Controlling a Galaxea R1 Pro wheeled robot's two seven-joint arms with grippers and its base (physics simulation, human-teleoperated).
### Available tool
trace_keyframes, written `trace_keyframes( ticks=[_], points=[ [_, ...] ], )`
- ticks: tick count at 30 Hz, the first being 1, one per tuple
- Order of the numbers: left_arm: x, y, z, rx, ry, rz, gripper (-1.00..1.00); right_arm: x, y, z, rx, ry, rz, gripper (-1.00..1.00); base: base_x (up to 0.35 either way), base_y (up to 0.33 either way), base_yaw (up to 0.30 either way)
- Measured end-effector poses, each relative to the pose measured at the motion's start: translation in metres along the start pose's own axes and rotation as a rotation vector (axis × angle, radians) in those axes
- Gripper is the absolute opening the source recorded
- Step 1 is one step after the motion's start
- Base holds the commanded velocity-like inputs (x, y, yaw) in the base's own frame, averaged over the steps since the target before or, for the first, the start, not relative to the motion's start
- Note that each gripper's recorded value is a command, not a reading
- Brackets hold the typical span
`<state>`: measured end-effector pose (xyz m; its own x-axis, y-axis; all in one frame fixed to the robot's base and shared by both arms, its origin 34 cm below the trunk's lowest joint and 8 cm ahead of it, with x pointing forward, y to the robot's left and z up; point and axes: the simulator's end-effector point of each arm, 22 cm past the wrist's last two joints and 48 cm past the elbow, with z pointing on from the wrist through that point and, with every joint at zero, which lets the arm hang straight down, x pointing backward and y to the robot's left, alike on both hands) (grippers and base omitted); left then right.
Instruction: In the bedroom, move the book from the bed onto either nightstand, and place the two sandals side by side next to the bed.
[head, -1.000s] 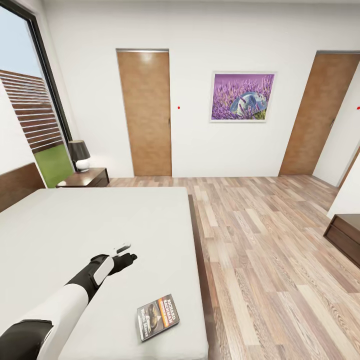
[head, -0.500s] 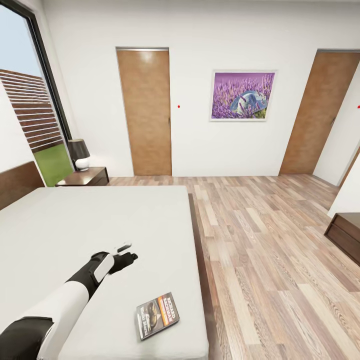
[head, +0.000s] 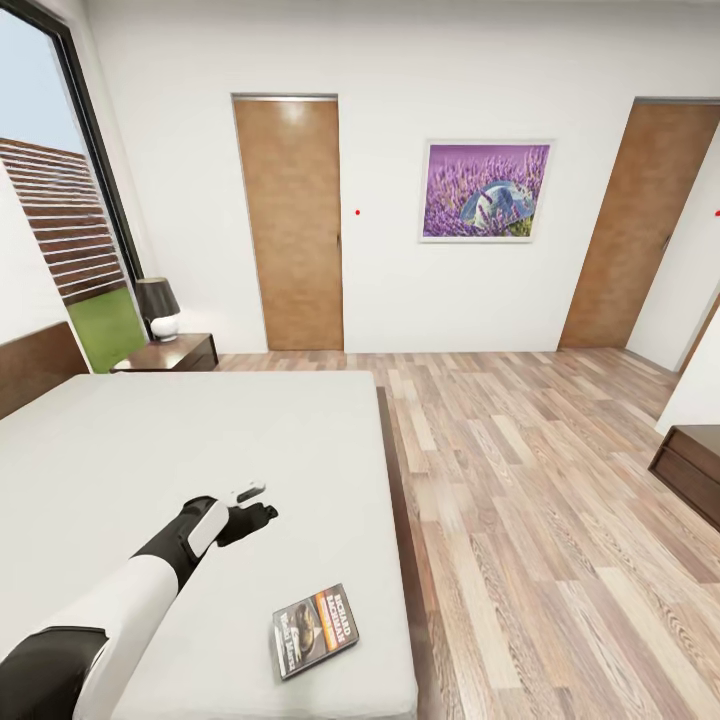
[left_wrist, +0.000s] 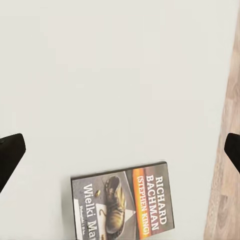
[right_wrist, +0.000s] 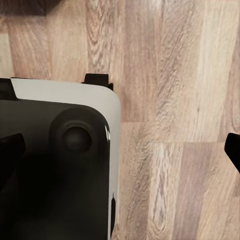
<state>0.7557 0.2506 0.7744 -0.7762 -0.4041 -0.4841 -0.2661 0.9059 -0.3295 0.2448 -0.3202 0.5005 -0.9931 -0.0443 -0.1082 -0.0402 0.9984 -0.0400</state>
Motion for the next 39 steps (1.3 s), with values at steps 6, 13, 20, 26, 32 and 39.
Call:
trace_keyframes(
  ticks=[6, 13, 20, 26, 32, 39],
  points=[
    [0.005, -0.004, 0.002, 0.014, 0.036, 0.011, 1.00, 0.001, 0.000, 0.007, 0.000, 0.000, 0.000, 1.00, 0.000, 0.000, 0.000],
    [-0.011, -0.017, -0.009, 0.041, 0.023, 0.029, 1.00, 0.001, 0.001, 0.007, 0.000, 0.000, 0.000, 1.00, 0.000, 0.000, 0.000],
    [-0.014, -0.017, -0.007, 0.045, 0.015, 0.037, 1.00, 0.001, 0.001, 0.013, -0.001, 0.000, 0.000, 1.00, 0.000, 0.000, 0.000],
    [-0.011, -0.012, -0.001, 0.038, 0.014, 0.040, 1.00, 0.002, 0.002, 0.023, -0.001, 0.000, 0.000, 1.00, 0.000, 0.000, 0.000],
    [-0.012, -0.011, 0.000, 0.033, 0.013, 0.042, 1.00, 0.002, 0.002, 0.024, -0.001, 0.000, -0.001, 1.00, 0.000, 0.000, 0.000],
    [-0.012, -0.007, 0.000, 0.022, 0.013, 0.043, 1.00, 0.002, 0.002, 0.024, -0.001, 0.000, -0.001, 1.00, 0.000, 0.000, 0.000]
  ],
)
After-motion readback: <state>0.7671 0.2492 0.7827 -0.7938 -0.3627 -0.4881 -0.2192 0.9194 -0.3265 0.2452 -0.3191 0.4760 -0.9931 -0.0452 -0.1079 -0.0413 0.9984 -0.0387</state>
